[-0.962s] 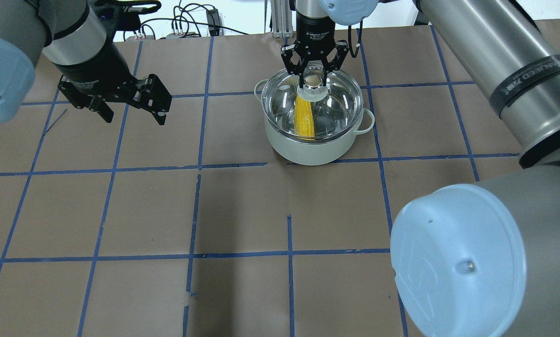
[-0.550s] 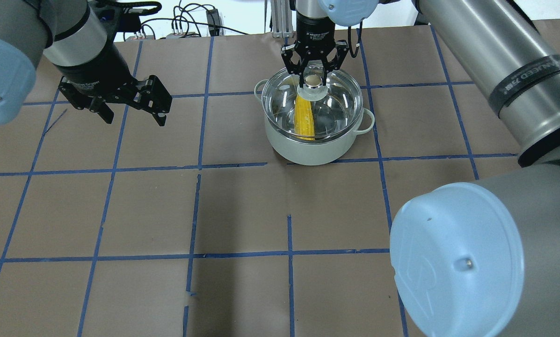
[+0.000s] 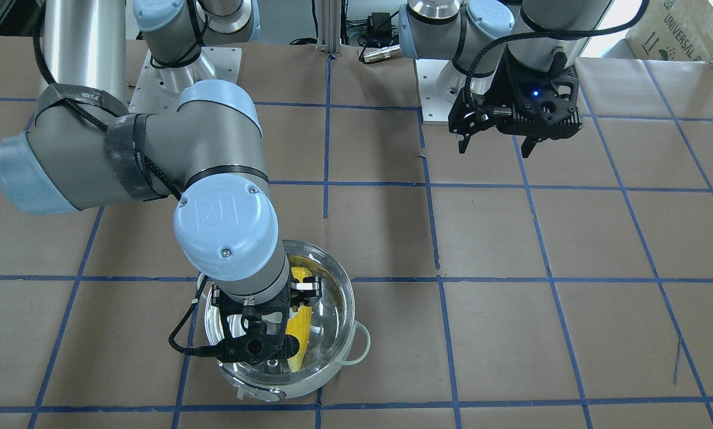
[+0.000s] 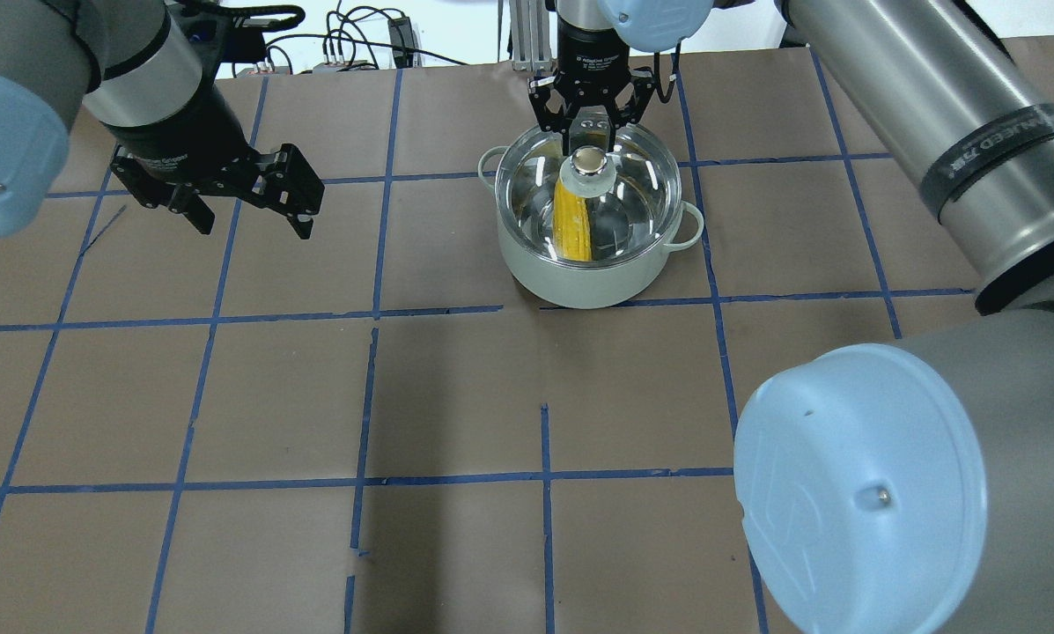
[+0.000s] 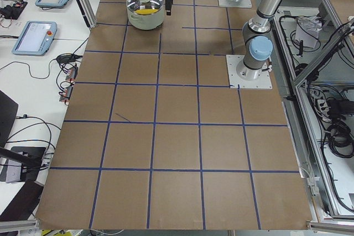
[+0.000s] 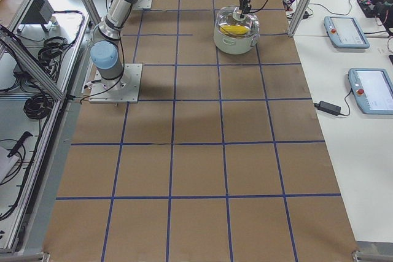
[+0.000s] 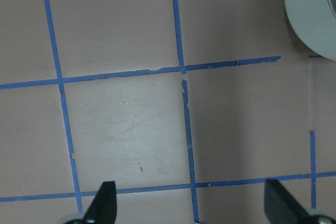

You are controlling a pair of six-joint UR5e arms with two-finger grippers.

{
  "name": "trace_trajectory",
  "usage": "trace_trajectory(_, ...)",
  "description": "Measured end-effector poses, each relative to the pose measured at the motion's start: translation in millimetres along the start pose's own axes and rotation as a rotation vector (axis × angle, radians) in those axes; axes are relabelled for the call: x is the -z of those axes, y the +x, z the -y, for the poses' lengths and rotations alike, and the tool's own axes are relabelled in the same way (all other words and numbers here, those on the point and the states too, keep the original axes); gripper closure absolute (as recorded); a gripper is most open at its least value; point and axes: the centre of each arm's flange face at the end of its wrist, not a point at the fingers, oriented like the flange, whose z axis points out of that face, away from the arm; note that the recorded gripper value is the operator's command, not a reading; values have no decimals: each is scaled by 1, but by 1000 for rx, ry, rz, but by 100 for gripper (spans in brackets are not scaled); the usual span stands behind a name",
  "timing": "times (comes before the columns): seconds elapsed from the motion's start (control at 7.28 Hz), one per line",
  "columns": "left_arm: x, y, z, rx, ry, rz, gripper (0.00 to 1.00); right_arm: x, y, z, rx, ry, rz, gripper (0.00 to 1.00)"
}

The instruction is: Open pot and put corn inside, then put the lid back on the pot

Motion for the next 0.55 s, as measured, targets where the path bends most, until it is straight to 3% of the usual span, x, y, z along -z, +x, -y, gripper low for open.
trace_trajectory(0.27, 0, 0, 0, 0, 0, -1, 0, 1, 0, 0, -1, 5, -2, 9)
trace_trajectory(0.55, 0, 0, 0, 1, 1, -1, 0, 28, 9, -7, -9, 34, -3, 0)
